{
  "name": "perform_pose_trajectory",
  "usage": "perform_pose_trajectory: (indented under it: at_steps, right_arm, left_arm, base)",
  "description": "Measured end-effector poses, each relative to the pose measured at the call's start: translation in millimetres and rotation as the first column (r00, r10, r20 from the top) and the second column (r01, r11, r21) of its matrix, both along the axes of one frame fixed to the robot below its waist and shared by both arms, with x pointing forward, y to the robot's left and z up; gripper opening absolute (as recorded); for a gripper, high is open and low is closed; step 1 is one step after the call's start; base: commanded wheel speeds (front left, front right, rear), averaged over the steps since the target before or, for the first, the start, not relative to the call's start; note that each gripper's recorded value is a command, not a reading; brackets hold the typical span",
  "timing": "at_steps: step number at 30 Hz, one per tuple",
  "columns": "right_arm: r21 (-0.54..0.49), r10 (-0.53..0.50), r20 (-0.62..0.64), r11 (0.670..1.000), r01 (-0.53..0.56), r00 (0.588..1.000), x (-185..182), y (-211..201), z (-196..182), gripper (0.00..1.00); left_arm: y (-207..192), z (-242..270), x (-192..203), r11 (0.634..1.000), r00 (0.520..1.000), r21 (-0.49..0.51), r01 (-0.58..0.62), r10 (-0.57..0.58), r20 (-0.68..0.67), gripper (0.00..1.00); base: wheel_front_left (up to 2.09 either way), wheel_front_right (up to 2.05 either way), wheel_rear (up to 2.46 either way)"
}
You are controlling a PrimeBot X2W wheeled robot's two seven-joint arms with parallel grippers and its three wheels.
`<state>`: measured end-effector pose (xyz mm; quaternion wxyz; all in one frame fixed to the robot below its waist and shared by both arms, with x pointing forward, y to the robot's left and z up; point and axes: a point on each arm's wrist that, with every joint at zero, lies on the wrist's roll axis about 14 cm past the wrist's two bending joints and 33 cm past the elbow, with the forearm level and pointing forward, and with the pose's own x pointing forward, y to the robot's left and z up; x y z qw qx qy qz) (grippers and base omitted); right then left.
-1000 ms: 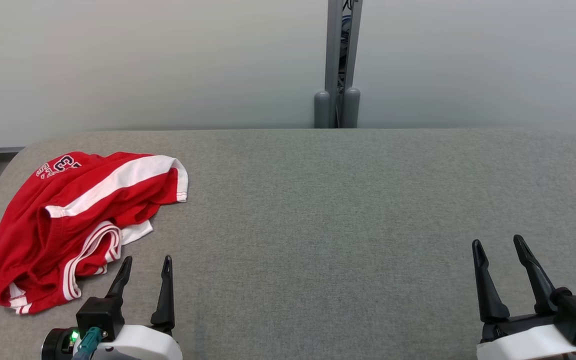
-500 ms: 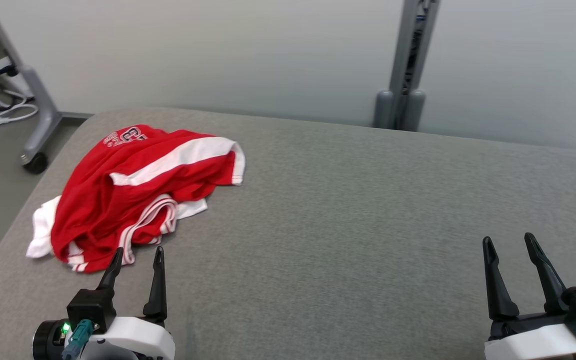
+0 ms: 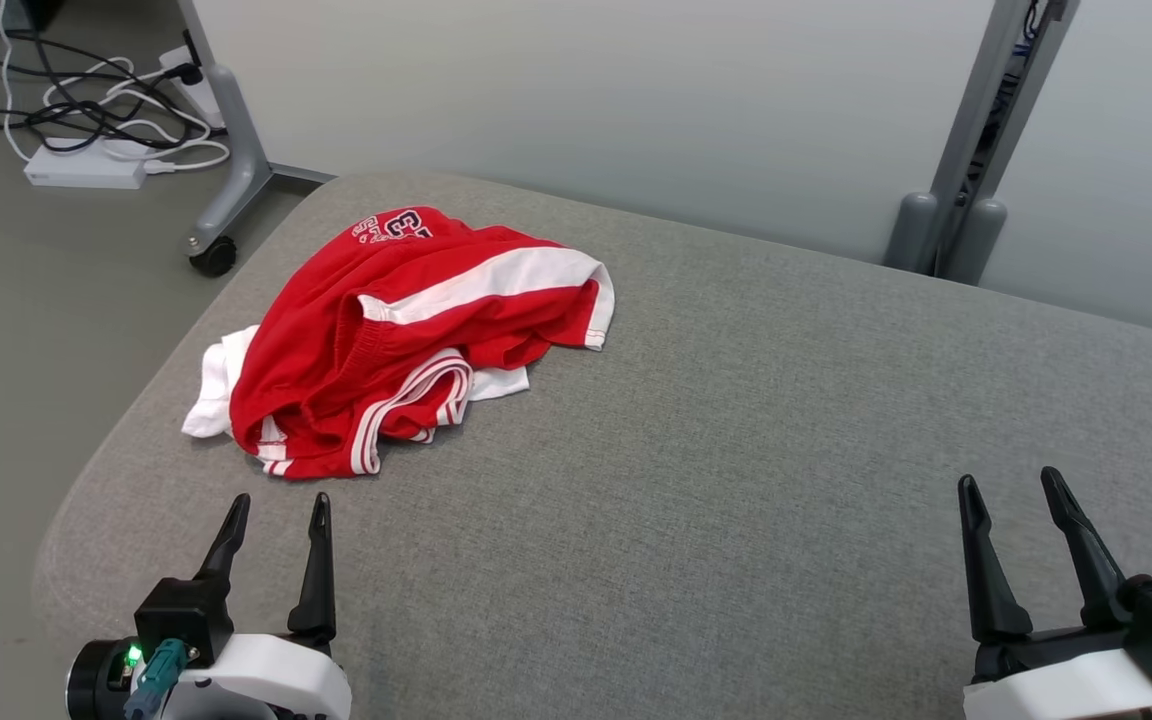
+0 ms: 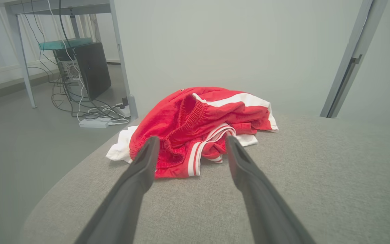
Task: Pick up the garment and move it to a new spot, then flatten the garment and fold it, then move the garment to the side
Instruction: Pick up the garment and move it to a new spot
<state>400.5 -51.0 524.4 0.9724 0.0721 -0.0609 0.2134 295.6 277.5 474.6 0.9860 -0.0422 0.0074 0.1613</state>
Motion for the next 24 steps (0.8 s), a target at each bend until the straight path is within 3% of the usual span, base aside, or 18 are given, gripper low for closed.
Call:
perform_pose_trajectory:
  at_steps: [9, 18, 24]
  right_arm:
    - [0.005, 0.011, -0.006, 1.0, -0.011, 1.0, -3, 3, -1, 1.0]
    - [0.003, -0.022, -0.021, 1.0, 0.022, 1.0, -2, -9, -7, 1.0]
    - [-0.005, -0.029, -0.021, 1.0, 0.029, 0.999, 8, -10, -11, 1.0]
  left_arm:
    - [1, -7, 2, 1.0, 1.0, -0.004, 0.013, -0.013, -0.024, 1.0]
    - [6, 37, 63, 0.993, 0.994, 0.056, 0.105, -0.107, 0.027, 1.0]
    - [2, 44, 111, 0.983, 0.985, 0.064, 0.173, -0.171, -0.038, 1.0]
  base:
    - [0.0, 0.0, 0.0]
    - [0.0, 0.0, 0.0]
    - [0.0, 0.0, 0.0]
